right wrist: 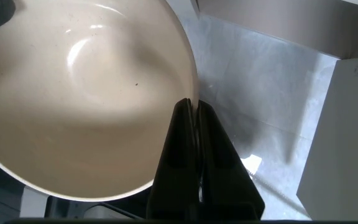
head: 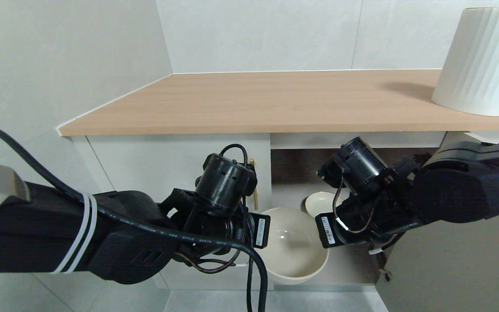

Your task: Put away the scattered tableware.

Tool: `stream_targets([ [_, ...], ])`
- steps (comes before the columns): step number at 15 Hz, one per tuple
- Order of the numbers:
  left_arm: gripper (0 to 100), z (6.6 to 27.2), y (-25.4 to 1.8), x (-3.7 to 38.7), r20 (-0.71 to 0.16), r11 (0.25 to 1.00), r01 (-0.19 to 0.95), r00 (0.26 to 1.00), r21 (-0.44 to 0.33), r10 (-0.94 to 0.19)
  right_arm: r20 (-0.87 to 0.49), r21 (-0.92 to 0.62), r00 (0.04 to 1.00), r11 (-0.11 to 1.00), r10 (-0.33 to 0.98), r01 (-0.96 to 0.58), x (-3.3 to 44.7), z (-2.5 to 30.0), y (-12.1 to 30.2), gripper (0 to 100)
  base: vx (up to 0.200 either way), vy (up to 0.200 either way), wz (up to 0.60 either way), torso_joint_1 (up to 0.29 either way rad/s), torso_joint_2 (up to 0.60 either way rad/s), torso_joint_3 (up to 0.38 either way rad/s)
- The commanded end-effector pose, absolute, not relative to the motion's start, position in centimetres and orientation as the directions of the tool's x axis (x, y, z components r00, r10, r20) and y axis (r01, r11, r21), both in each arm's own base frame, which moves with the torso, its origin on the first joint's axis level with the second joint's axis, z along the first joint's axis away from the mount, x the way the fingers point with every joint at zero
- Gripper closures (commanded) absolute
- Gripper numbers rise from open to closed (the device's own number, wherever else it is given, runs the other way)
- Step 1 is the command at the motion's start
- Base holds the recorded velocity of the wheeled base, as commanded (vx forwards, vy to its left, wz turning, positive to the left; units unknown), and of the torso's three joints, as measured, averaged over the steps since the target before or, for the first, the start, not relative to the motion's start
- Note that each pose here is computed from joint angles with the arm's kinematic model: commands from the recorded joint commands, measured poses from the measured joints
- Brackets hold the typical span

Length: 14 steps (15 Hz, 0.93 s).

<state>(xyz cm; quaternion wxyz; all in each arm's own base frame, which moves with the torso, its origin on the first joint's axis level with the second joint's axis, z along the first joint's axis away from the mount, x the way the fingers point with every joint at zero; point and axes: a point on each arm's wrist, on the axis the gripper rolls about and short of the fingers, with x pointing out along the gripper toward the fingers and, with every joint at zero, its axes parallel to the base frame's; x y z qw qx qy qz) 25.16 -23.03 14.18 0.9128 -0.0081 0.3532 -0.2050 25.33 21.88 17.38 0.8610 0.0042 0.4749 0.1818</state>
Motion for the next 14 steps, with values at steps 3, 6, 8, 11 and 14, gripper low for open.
stream_targets([
  [3,0,14.2,-23.0,25.1,-0.642,0.916,0.369,0.666,-0.16,-0.38,-0.818,0.18,0.481,0.934,0.316,-0.308,25.3,17.3,21.9,100,0.0,0.0,0.0,0.0,0.0,0.0],
  [6,0,14.5,-22.9,25.1,-0.634,0.916,0.367,0.672,-0.162,-0.382,-0.823,0.19,0.476,0.939,0.311,-0.285,25.3,17.1,21.8,100,0.0,0.0,0.0,0.0,0.0,0.0],
  [8,0,14.6,-22.8,25.0,-0.631,0.92,0.36,0.68,-0.156,-0.373,-0.833,0.185,0.469,0.947,0.294,-0.264,25.7,16.6,21.6,100,0.0,0.0,0.0,0.0,0.0,0.0],
  [11,0,15.4,-22.4,24.6,-0.612,0.925,0.349,0.701,-0.152,-0.366,-0.88,0.138,0.429,0.973,0.206,-0.183,28.3,13.3,20.9,100,0.0,0.0,0.0,0.0,0.0,0.0],
  [14,0,15.8,-22.1,24.5,-0.602,0.924,0.349,0.708,-0.156,-0.369,-0.898,0.131,0.413,0.988,0.151,-0.078,30.4,11.0,21.0,100,0.0,0.0,0.0,0.0,0.0,0.0],
])
